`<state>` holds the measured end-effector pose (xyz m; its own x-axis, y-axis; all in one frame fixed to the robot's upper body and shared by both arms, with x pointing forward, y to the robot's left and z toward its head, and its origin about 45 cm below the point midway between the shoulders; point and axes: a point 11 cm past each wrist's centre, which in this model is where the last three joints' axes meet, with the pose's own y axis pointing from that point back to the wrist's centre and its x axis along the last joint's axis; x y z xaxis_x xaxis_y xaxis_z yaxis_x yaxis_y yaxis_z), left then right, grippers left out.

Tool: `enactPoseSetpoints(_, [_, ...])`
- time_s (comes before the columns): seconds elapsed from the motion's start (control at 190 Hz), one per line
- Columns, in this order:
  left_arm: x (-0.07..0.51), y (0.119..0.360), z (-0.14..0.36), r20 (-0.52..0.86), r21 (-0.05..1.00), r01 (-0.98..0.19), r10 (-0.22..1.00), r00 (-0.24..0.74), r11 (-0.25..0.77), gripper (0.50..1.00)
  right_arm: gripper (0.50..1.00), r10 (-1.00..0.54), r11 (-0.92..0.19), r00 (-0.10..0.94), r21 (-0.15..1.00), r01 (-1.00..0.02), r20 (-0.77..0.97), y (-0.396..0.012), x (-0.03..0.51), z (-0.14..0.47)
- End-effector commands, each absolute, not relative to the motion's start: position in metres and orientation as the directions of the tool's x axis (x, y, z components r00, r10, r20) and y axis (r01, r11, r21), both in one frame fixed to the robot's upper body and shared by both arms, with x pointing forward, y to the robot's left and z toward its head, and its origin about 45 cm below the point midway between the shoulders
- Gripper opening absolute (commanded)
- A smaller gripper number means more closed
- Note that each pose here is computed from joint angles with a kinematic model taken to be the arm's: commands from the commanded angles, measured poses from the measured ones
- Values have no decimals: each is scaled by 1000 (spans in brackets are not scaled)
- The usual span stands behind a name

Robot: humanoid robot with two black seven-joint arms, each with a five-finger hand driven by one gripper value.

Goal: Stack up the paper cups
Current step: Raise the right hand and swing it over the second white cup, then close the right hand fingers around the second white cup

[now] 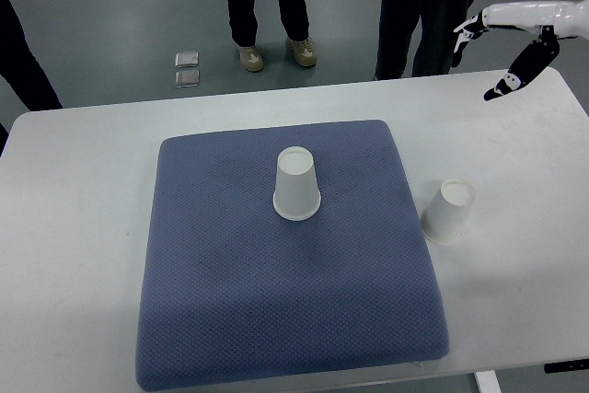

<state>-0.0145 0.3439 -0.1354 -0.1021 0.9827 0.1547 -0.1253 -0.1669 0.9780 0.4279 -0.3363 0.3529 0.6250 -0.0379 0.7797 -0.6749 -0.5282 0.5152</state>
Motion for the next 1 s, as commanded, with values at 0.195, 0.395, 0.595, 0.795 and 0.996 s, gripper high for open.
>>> enactPoseSetpoints(0.195, [-15,344,-135,155,978,-125,983,-102,-167,1000,913,150,-489,677,649,-583,721,-331,405,308])
enactPoseSetpoints(0.395, [-15,344,-135,155,978,-125,983,-102,-167,1000,911,176,-498,687,666,-556,705,-323,399,280])
enactPoseSetpoints(0.595, [-15,344,-135,155,978,-125,983,-102,-167,1000,911,230,-486,693,698,-526,683,-320,393,261])
enactPoseSetpoints(0.795, [-15,344,-135,155,978,-125,983,-102,-167,1000,911,249,-506,706,711,-489,663,-309,386,251])
enactPoseSetpoints(0.996, [-15,344,-135,155,978,-125,983,-102,-167,1000,911,256,-513,719,722,-465,646,-306,378,243])
